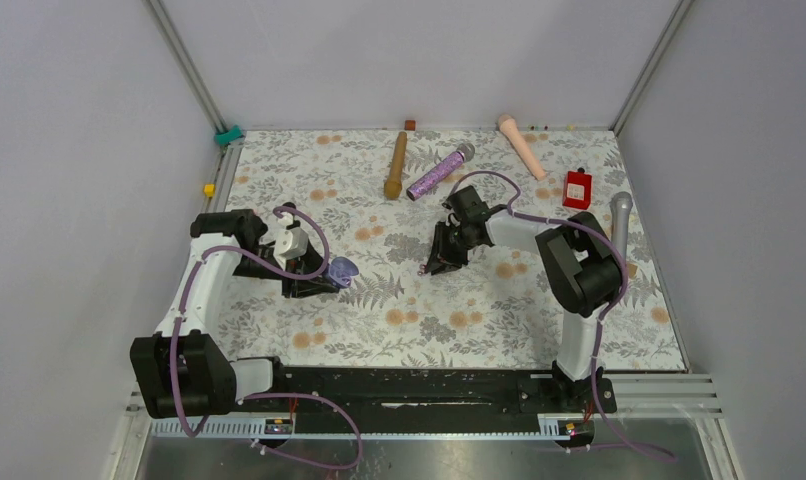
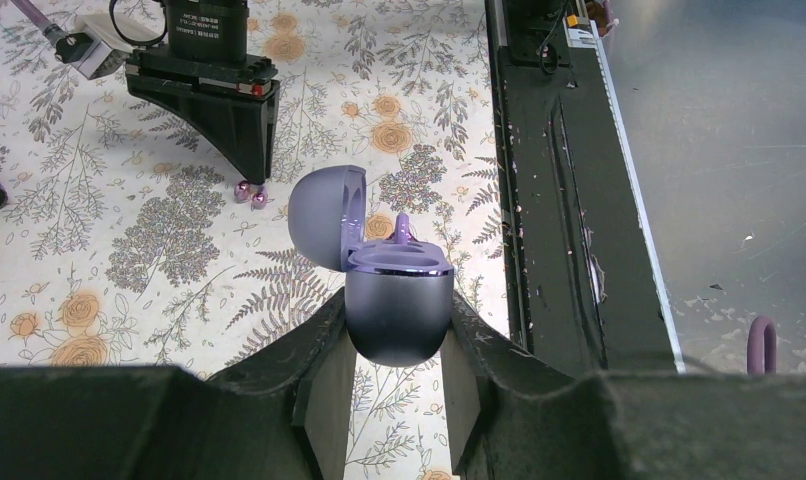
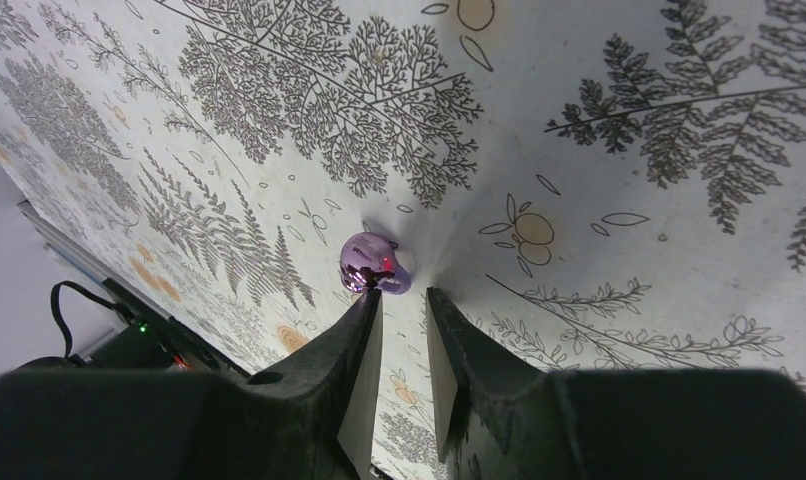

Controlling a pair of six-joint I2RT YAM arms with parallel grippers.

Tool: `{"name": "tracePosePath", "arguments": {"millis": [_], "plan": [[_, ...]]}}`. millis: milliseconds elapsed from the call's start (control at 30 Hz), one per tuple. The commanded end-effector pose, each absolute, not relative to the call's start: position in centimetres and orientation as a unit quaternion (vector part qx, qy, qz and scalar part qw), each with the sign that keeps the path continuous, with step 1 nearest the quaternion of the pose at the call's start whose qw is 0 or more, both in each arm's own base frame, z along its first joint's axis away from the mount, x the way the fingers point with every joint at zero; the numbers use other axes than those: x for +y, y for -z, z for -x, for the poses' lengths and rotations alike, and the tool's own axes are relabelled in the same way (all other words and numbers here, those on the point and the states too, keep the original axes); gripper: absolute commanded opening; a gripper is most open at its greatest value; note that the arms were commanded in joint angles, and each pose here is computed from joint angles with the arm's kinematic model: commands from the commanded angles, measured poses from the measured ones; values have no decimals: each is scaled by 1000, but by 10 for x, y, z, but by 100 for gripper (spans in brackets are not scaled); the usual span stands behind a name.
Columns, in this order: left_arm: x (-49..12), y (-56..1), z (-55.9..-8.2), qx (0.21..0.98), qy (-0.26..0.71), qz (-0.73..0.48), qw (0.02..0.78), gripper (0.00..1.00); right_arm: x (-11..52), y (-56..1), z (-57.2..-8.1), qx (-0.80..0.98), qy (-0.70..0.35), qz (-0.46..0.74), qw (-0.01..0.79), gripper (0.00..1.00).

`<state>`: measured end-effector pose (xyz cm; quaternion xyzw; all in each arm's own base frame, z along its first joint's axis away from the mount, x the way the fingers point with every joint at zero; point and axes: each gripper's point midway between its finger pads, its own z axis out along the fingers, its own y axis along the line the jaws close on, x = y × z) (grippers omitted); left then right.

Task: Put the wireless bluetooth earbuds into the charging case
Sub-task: Pick up the earbud from the center of the board.

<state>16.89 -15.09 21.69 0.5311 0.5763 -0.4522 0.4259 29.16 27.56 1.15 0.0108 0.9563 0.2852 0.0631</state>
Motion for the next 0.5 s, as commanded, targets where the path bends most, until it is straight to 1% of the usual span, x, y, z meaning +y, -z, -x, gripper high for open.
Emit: {"name": "tracePosePath", "arguments": {"millis": [0,467], "plan": [[-152,-224,-166,568,456,-526,439,0,272,5,-291,963,-265,-17,50,31],[-152,-224,-166,567,456,-527,440,0,275,10,-293,963,-265,-14,41,33]]}}
